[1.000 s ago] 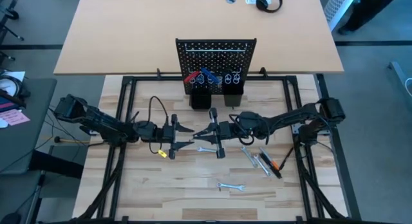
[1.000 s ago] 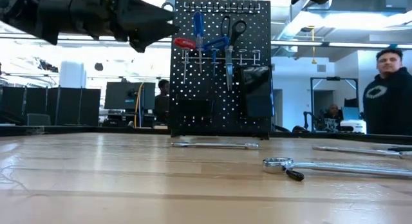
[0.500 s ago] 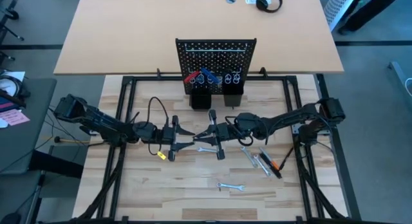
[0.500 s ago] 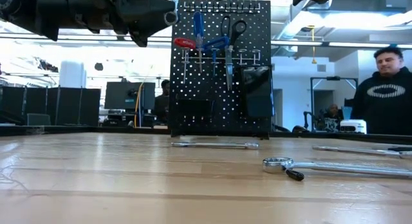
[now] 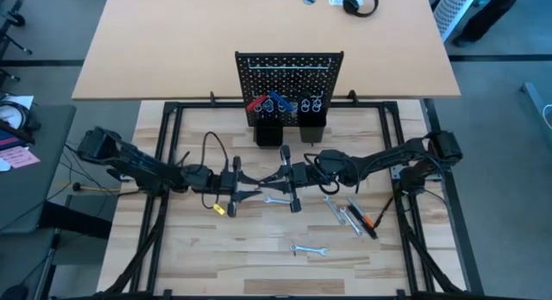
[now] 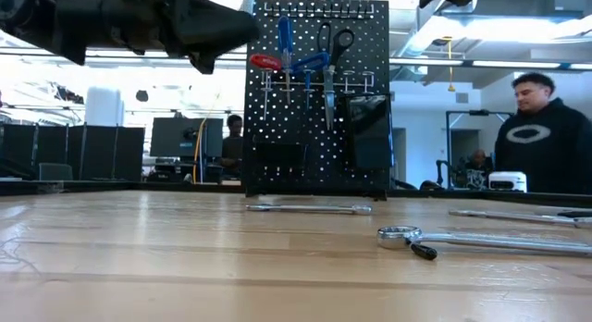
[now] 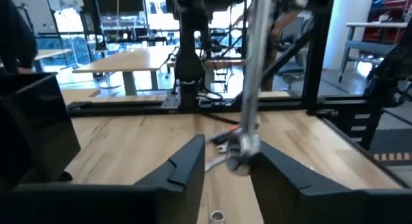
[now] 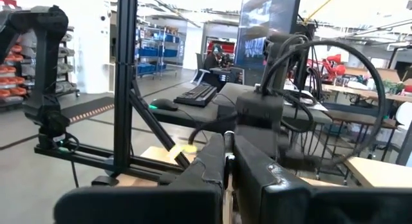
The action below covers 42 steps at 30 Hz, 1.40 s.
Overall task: Hang tools onto peg board
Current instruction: Hang the wrench on the pegboard
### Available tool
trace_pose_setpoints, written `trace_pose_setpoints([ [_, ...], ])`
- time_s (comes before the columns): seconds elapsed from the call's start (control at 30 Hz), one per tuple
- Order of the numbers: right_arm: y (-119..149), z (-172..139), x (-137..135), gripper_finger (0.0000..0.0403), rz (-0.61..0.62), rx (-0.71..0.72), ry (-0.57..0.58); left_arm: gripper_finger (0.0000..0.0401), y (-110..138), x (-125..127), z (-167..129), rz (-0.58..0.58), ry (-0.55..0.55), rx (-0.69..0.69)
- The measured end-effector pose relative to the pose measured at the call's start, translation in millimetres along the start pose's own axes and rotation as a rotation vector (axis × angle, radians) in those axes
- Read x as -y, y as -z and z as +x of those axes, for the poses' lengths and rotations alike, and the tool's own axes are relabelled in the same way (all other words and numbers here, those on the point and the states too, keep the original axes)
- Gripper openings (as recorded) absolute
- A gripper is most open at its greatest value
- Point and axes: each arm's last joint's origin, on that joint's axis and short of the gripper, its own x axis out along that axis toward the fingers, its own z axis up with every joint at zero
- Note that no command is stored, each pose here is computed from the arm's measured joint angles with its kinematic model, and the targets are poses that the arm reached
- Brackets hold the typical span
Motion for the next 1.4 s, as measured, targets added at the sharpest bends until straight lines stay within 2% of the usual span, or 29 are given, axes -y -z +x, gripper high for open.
trace_pose_setpoints([
  [0.1, 0, 0, 0, 0.0022, 0.007, -0.003, 0.000, 0.0131, 6, 2, 12, 0.018, -0.006, -0.028],
  [0.23, 3, 0, 0, 0.0022, 0.004, -0.026, -0.003, 0.0124, 8, 6, 22, 0.035, 0.004, -0.053],
  [0.37, 5, 0, -1, 0.0023, 0.006, -0.047, -0.006, 0.0112, 9, 7, 21, 0.032, 0.013, -0.096],
  [0.53, 6, 0, -1, 0.0023, 0.007, -0.066, -0.008, 0.0110, 1, 6, 18, 0.018, 0.009, -0.078],
  [0.73, 7, 0, 0, 0.0023, 0.012, -0.070, -0.002, 0.0107, 1, 4, 16, 0.010, -0.043, -0.101],
  [0.83, 7, 0, 0, 0.0023, 0.012, -0.070, 0.001, 0.0083, 2, 6, 15, 0.039, -0.044, -0.109],
  [0.97, 7, 0, 0, 0.0026, 0.018, -0.074, 0.010, 0.0017, 1, 12, 14, 0.085, -0.041, -0.110],
  [1.4, 11, -1, 2, 0.0052, 0.041, -0.119, 0.004, 0.0004, 0, 17, 14, 0.072, -0.029, -0.089],
])
